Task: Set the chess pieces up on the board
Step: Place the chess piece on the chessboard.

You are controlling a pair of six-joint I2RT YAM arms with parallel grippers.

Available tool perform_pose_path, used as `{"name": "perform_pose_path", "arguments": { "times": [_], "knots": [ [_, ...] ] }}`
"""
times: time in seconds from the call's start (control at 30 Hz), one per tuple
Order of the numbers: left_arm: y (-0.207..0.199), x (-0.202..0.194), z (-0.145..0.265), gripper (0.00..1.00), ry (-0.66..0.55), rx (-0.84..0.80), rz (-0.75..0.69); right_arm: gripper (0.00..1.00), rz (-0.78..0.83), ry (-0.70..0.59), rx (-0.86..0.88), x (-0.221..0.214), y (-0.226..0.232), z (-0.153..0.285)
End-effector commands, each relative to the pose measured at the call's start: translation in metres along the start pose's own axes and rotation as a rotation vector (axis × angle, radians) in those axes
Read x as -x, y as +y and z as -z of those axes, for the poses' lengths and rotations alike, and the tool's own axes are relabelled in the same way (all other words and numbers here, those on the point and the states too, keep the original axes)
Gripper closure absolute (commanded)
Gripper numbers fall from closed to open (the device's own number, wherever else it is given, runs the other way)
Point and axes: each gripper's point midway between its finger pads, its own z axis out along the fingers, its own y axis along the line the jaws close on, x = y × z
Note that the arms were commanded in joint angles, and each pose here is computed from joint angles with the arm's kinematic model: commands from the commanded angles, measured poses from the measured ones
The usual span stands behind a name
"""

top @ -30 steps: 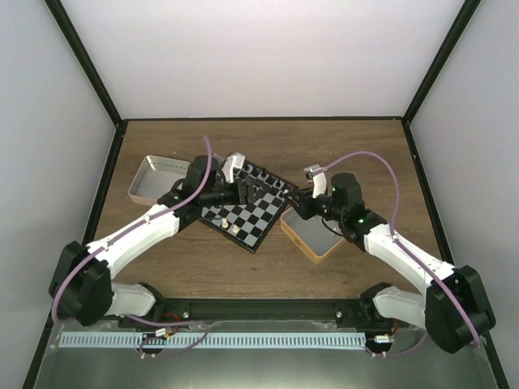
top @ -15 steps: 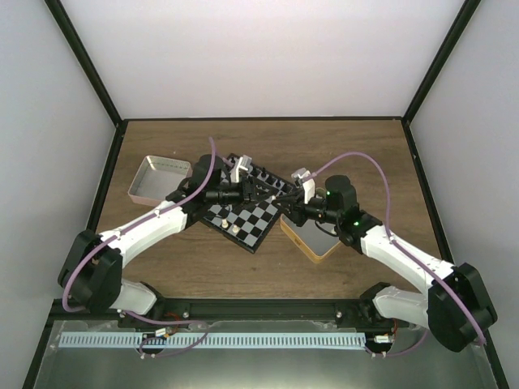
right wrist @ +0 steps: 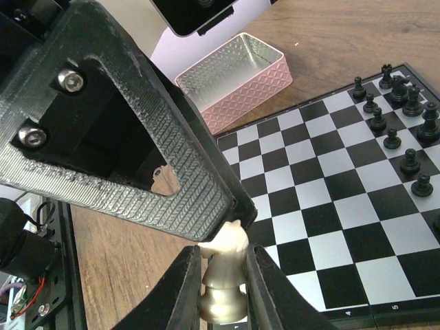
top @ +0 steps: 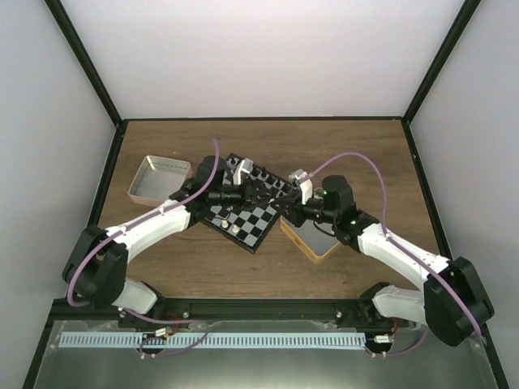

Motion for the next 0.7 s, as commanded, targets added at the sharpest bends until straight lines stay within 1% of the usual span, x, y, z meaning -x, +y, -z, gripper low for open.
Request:
{"name": "perform_pose_path", "arguments": {
  "times": [0.0,0.07,0.33,0.4,0.5,0.53,0.57,0.67],
  "knots": [
    [0.009,-0.005,-0.002,0.69,0.024,0.010,-0.003,0.86,0.060,-0.046,0.036,0.023,0.012,-0.003],
    [0.010,-0.006,-0.003,0.70,0.031,0.005,-0.002,0.86,0.059,-0.044,0.038,0.023,0.012,-0.004],
    [0.020,-0.011,-0.006,0.79,0.048,0.025,0.019,0.87,0.056,-0.057,0.029,0.025,0.010,-0.004],
    [0.018,-0.011,-0.006,0.82,0.053,0.015,0.015,0.86,0.052,-0.057,0.029,0.025,0.010,-0.005],
    [0.012,-0.011,-0.004,0.90,0.050,-0.001,0.004,0.86,0.049,-0.056,0.030,0.024,0.009,-0.006],
    [0.010,-0.010,-0.004,0.94,0.048,-0.005,0.002,0.86,0.045,-0.055,0.030,0.024,0.009,-0.006],
    [0.009,-0.010,-0.003,0.96,0.048,-0.011,0.003,0.86,0.041,-0.056,0.025,0.024,0.008,-0.006],
    [0.002,-0.008,0.000,0.96,0.038,-0.024,-0.013,0.84,0.010,-0.047,0.009,0.023,0.005,-0.006]
  ]
}}
